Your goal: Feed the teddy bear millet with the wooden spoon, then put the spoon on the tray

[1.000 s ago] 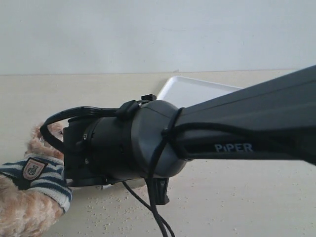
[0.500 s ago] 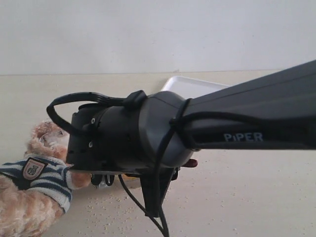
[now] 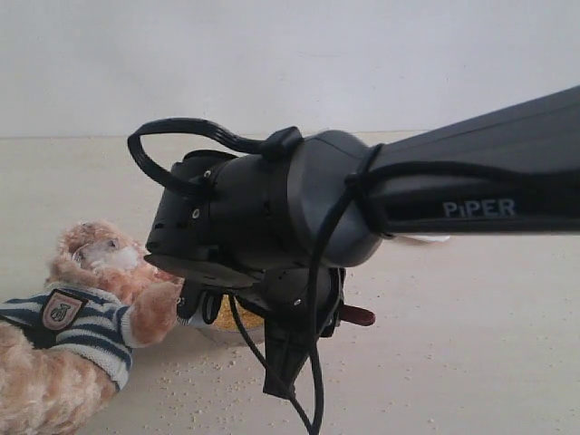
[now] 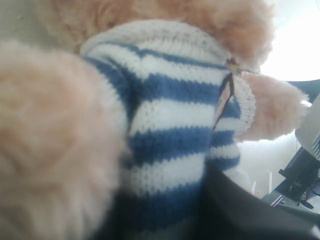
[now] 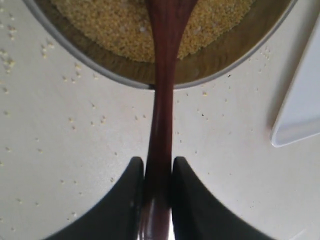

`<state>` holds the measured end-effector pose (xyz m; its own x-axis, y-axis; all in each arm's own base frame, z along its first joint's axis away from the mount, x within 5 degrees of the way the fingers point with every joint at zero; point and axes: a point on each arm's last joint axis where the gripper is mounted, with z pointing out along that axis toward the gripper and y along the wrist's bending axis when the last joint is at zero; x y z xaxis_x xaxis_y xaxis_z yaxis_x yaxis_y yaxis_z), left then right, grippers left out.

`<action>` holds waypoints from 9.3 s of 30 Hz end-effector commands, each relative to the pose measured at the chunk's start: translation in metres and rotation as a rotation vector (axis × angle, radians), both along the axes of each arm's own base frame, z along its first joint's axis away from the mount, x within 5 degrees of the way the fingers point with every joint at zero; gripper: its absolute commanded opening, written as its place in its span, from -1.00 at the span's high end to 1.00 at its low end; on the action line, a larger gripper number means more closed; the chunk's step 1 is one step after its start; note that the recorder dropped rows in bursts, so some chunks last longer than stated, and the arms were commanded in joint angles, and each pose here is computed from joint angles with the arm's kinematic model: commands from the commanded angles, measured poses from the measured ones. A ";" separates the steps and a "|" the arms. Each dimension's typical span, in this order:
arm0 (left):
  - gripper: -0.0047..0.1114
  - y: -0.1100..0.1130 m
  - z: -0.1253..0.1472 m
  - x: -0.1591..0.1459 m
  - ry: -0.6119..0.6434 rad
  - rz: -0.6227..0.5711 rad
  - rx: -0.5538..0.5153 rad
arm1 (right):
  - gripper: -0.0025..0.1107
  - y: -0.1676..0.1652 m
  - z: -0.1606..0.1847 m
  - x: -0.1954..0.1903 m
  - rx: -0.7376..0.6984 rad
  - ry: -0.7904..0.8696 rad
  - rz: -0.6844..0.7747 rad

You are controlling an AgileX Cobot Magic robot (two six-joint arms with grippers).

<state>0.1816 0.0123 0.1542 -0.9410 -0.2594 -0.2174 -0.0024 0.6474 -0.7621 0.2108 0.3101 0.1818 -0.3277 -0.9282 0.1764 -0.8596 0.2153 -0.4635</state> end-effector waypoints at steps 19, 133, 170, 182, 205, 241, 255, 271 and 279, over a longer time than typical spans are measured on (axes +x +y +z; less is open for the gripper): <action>0.83 -0.001 0.003 0.001 -0.014 0.000 -0.017 | 0.93 0.004 0.037 0.015 0.223 0.118 -0.120; 0.83 -0.001 0.003 0.001 -0.015 0.002 -0.018 | 0.93 0.102 0.053 -0.006 0.047 -0.387 0.365; 0.83 -0.001 0.003 0.001 -0.015 0.002 -0.018 | 0.93 0.078 0.085 -0.010 0.221 -0.396 0.175; 0.83 -0.001 0.003 0.001 -0.015 0.002 -0.018 | 0.93 0.007 0.079 0.020 0.197 -0.225 -0.029; 0.83 -0.001 0.003 0.001 -0.015 0.002 -0.018 | 0.93 0.002 0.002 0.016 -0.236 -0.275 0.267; 0.83 -0.001 0.003 0.001 -0.015 0.002 -0.018 | 0.93 0.026 0.002 -0.005 -0.128 -0.123 0.263; 0.83 -0.001 0.003 0.001 -0.015 0.002 -0.018 | 0.93 0.027 -0.001 -0.010 -0.083 -0.054 0.216; 0.83 -0.001 0.003 0.001 -0.015 0.002 -0.018 | 0.93 0.011 0.014 0.006 -0.018 -0.031 0.118; 0.83 -0.001 0.003 0.001 -0.015 0.002 -0.018 | 0.93 -0.001 0.017 0.018 0.031 0.004 0.017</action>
